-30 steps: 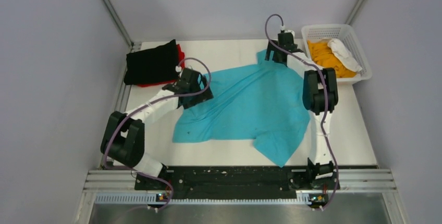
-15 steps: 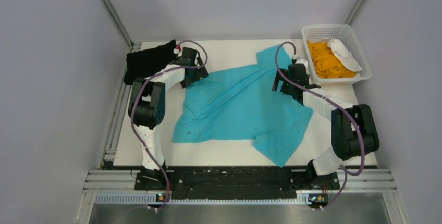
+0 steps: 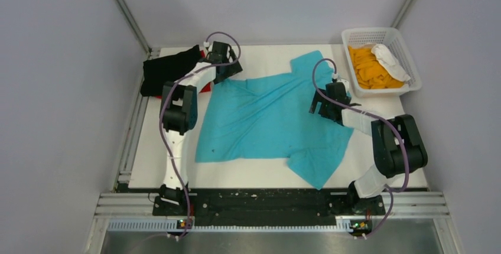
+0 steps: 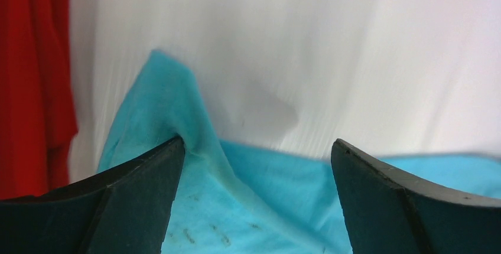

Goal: Fold and stack the t-shirts
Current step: Flatten out the tshirt

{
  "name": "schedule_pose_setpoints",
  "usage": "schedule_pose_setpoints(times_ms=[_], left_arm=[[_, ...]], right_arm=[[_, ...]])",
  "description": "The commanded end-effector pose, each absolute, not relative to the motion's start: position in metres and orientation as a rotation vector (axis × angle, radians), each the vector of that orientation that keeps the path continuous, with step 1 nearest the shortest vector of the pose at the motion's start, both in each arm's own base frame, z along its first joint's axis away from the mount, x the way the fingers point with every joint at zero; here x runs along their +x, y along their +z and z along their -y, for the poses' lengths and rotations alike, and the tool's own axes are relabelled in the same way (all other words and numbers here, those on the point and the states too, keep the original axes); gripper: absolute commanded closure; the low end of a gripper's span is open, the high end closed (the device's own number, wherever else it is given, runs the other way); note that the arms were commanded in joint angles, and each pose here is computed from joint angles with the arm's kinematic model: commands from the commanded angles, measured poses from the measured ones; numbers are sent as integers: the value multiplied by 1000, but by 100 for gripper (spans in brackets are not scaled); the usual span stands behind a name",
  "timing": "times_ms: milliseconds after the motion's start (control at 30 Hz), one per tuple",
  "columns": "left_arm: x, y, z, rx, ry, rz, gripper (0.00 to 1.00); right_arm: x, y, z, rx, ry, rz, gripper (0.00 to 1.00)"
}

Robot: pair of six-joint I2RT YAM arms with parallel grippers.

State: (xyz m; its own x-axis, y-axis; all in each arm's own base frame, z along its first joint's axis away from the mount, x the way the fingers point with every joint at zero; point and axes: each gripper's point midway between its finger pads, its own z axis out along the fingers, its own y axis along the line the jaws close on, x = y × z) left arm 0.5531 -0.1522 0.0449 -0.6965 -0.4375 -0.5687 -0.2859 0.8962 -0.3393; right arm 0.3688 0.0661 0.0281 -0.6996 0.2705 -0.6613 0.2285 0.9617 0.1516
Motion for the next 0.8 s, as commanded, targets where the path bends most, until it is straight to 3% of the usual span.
schedule_pose_setpoints(times_ms=[0, 133, 433, 533, 767], left_arm=[[586, 13, 147, -612, -352, -2403, 1], [607, 16, 142, -708, -468, -2375, 1], [572, 14, 105, -879, -248, -2396, 1], [575, 23, 108, -833, -281, -2380, 1], [596, 105, 137, -666, -421, -2279, 1]], right_arm=[[370, 14, -54, 447, 61, -2411, 4], [372, 18, -37, 525, 34, -2399, 4], [365, 25, -18, 591, -59, -2383, 4], [366, 32, -20, 562, -34, -2361, 4], [397, 98, -31, 458, 50, -2244, 2]])
